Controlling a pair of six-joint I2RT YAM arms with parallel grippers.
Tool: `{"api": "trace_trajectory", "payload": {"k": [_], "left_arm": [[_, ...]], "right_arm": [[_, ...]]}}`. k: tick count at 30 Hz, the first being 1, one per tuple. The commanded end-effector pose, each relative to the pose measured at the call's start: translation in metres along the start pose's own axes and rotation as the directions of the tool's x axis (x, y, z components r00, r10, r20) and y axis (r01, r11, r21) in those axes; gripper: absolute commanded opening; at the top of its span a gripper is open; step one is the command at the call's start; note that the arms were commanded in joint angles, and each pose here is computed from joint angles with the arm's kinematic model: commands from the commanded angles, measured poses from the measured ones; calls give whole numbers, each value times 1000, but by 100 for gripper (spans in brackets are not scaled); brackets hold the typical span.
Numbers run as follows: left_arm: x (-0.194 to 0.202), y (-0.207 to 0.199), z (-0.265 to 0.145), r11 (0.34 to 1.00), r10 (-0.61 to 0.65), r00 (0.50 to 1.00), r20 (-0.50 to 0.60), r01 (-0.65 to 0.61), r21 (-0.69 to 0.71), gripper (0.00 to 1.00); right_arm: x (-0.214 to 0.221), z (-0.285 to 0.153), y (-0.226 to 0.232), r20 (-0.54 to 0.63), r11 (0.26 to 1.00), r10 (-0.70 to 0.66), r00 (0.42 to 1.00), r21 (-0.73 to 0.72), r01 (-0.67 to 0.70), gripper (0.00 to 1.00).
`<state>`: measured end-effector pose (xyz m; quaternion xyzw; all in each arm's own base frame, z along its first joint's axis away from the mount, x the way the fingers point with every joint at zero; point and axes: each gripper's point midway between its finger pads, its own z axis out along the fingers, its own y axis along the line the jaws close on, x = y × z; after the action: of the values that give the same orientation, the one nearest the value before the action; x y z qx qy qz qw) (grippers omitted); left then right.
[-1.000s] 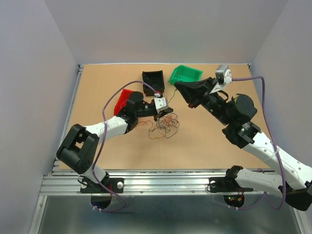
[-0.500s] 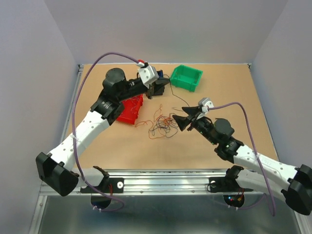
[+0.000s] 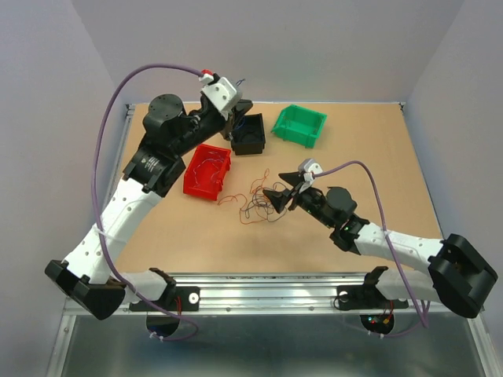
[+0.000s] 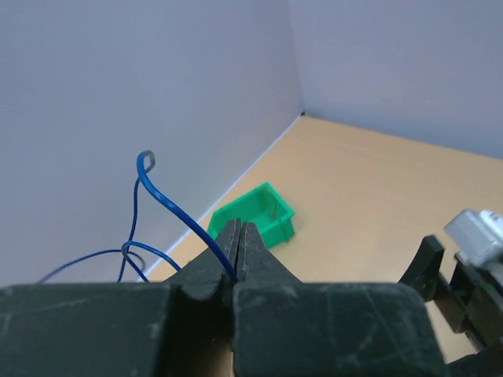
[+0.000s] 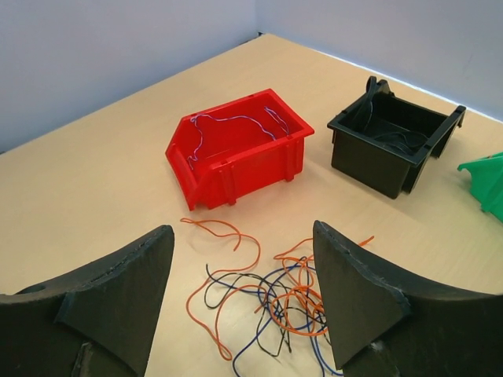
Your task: Untangle the cables
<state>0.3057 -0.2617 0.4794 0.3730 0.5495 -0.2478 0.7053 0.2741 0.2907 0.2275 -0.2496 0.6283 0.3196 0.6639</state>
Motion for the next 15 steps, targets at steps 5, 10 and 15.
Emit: {"api": "trace_trajectory", "payload": {"k": [5,10,15], "left_arm": [[93,60,-37,988,-36,984,-174,8,-154,0],[165,59,-58,989,-23,954,-298,-22,-148,0],[230,51,-75,990,-56,912,-407,-1,-139,0]], "right_arm": [[-18,7,-15,86,996,-19,996,84,12,77],[-11,4,-23,71,992,-24,997,128,14,77],[-11,4,-24,70,992,-22,997,129,13,77]]}}
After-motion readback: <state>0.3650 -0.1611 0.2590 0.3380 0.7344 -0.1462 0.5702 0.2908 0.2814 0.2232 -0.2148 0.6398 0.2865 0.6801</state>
